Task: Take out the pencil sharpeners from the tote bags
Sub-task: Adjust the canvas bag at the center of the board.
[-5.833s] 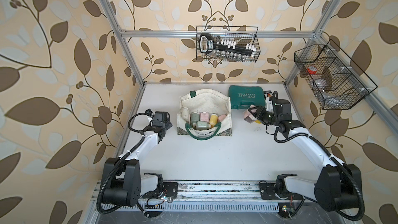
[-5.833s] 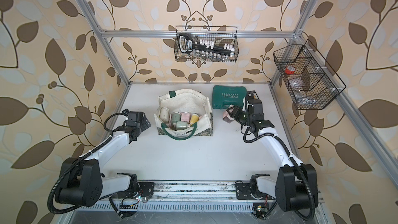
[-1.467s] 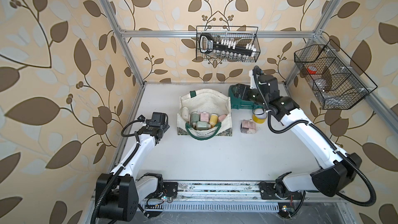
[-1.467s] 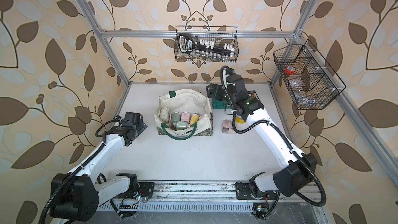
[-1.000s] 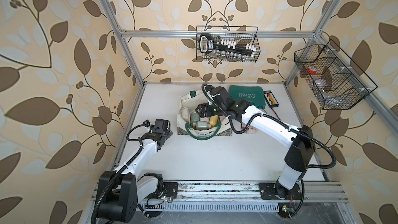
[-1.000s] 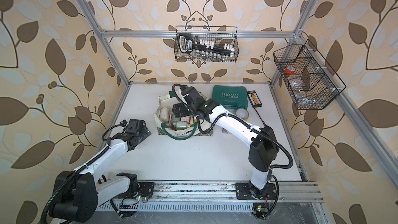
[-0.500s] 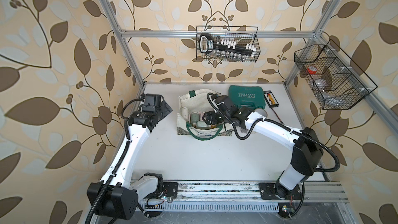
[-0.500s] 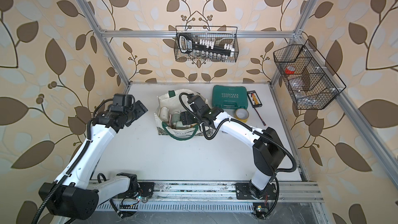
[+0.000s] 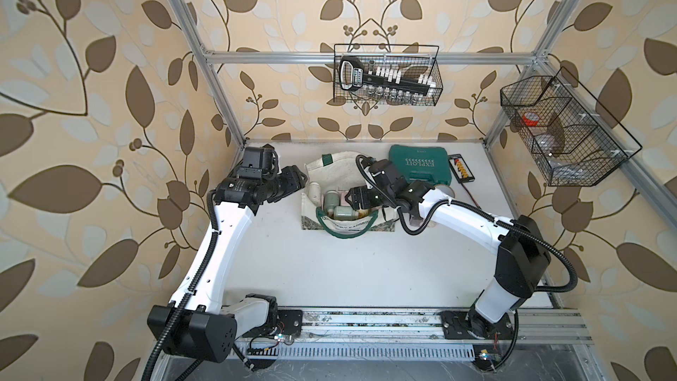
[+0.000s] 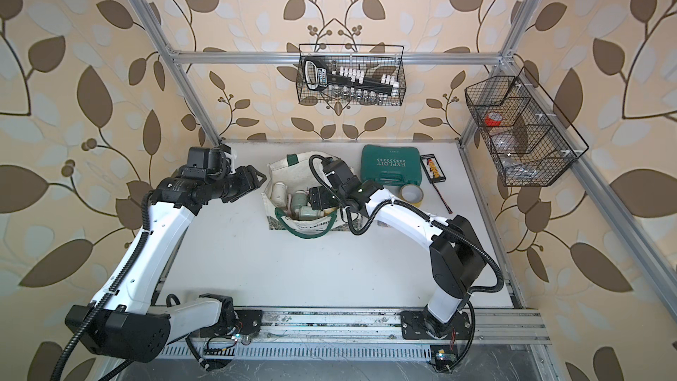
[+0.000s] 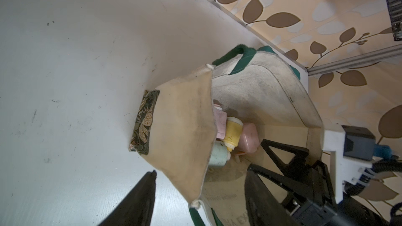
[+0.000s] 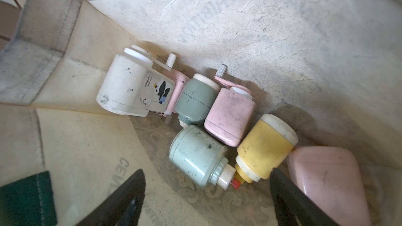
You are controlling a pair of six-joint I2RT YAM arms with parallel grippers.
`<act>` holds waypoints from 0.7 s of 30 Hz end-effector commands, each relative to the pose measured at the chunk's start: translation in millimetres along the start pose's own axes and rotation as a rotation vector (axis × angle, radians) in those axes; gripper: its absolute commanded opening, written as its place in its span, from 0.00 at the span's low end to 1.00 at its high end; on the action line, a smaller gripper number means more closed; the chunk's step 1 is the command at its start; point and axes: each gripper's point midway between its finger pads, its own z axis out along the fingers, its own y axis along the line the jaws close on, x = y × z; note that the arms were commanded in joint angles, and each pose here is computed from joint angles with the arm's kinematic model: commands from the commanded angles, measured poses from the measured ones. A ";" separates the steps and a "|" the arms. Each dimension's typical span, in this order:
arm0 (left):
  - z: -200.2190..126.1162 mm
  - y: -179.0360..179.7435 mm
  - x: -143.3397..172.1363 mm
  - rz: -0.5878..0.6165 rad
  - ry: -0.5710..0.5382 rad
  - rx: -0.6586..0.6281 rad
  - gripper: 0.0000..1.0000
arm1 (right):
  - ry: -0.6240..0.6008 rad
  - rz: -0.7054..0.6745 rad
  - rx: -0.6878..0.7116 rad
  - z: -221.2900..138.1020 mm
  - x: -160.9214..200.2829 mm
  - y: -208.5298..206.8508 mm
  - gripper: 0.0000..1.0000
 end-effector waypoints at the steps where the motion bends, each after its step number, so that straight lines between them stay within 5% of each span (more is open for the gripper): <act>1: 9.4 -24.8 -0.3 0.071 0.035 0.067 0.69 | 0.006 0.016 -0.009 -4.3 2.5 -0.2 0.87; 4: 24.3 -22.2 4.8 0.111 0.064 -0.007 0.67 | -0.001 0.018 -0.006 -6.7 0.5 -0.7 0.87; 10: 30.3 -5.0 0.8 0.168 0.042 -0.157 0.48 | -0.007 0.023 -0.002 -8.4 -1.8 -3.2 0.87; 17: 25.4 11.0 9.0 0.182 0.041 -0.223 0.02 | -0.002 0.025 0.011 -7.0 -0.6 -6.8 0.87; 21: 24.9 24.6 24.9 0.164 0.056 -0.246 0.00 | 0.003 0.031 0.014 -5.7 1.4 -8.1 0.87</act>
